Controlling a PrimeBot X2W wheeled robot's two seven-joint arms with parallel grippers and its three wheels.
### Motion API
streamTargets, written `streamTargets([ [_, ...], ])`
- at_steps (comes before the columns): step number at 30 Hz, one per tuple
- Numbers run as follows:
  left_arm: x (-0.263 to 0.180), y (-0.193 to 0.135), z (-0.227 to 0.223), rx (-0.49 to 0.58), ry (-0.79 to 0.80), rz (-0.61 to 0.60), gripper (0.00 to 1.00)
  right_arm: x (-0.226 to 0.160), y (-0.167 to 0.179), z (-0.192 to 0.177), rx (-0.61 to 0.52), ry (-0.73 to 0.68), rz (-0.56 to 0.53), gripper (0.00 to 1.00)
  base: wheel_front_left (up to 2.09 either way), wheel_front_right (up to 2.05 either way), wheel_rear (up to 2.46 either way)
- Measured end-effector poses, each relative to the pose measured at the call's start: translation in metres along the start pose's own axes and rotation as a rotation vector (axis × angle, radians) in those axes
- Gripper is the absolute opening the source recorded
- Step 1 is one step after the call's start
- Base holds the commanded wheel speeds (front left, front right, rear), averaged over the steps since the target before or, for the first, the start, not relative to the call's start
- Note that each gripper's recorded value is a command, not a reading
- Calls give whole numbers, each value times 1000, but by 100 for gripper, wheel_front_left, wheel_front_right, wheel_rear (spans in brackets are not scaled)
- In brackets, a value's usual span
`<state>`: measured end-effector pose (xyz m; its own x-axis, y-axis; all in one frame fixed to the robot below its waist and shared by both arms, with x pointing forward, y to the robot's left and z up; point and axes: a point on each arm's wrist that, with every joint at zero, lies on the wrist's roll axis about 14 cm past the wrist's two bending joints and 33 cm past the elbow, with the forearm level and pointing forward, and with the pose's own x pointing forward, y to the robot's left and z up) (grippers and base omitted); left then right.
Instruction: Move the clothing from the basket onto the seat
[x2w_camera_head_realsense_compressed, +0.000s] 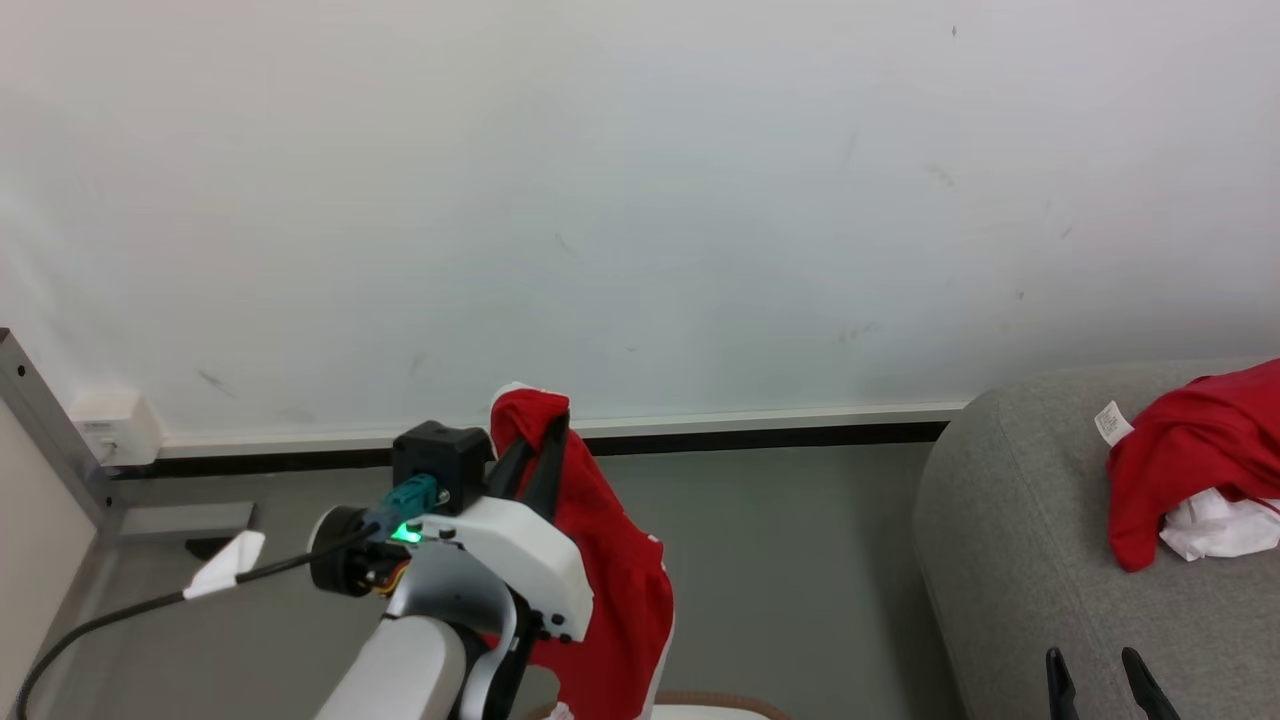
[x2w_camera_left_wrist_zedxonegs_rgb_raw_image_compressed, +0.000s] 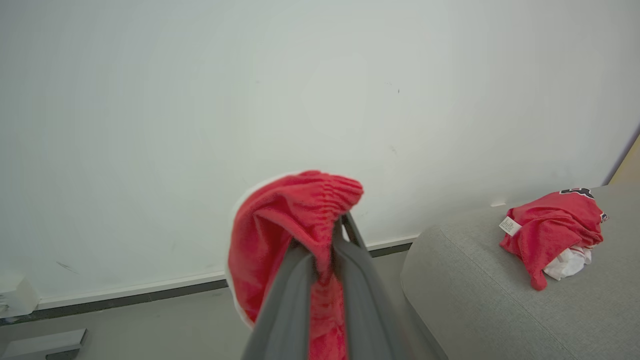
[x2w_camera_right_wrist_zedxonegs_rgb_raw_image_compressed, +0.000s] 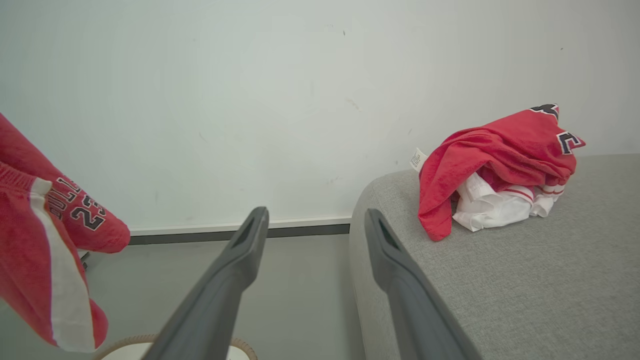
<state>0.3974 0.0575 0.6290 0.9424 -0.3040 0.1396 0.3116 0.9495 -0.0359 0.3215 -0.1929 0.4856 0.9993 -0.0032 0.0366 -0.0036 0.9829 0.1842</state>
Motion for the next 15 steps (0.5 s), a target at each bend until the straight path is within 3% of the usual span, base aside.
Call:
streamTargets([
  [9, 1, -5, 5, 0, -7, -12, 0, -4, 6, -7, -9, 21, 19, 100, 0, 0, 0],
  [15, 0, -6, 6, -1, -6, -16, 0, -2, 69, -3, -54, 5, 217, 100, 0, 0, 0],
])
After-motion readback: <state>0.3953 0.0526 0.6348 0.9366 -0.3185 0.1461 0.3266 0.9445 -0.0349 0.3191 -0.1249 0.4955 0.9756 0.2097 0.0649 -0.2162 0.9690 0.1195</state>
